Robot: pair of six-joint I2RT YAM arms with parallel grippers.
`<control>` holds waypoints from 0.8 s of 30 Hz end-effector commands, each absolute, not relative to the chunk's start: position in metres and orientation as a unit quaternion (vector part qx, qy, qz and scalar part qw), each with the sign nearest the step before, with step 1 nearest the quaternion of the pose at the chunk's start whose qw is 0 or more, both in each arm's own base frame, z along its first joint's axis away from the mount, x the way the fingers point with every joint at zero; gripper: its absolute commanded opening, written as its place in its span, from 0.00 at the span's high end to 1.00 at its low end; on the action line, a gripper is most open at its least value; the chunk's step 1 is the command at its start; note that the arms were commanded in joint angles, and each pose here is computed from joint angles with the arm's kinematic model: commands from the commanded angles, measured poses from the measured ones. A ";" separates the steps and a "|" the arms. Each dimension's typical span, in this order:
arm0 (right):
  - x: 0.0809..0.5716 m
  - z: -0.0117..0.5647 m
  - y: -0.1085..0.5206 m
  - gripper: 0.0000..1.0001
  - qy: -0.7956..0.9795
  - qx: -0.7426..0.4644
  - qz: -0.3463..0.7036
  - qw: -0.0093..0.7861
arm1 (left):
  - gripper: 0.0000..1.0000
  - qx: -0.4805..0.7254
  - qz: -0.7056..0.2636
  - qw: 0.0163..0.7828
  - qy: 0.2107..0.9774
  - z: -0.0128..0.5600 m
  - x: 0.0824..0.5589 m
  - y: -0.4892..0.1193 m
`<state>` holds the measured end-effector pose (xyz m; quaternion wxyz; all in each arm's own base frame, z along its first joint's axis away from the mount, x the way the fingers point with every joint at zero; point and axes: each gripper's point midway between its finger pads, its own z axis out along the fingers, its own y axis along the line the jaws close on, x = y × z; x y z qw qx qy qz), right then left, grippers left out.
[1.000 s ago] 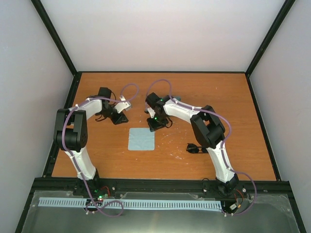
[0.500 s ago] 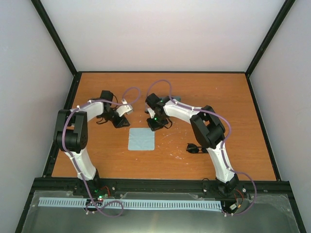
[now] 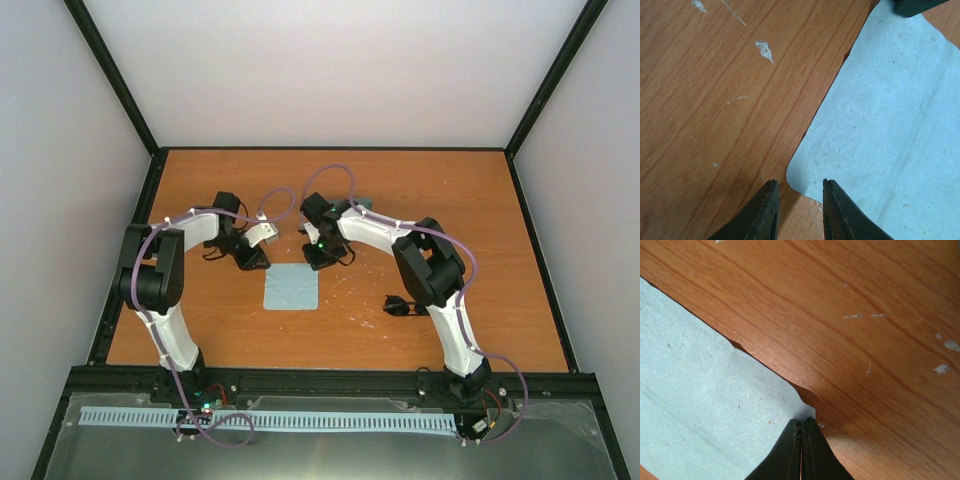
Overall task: Organize the sunglasses
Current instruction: Fold the glasses cleaning cloth at the center of the board.
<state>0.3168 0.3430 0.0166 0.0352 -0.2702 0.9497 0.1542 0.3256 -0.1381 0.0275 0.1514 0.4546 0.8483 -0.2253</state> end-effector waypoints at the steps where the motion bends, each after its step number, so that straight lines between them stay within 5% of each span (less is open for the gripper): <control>1: 0.302 -0.001 0.332 0.97 0.955 -0.270 0.125 0.011 | 0.73 0.460 -0.218 0.150 0.847 0.022 0.330 -0.138; 24: 0.299 0.000 0.332 0.97 0.956 -0.263 0.132 0.012 | 0.82 0.455 -0.230 0.120 0.852 -0.002 0.308 -0.144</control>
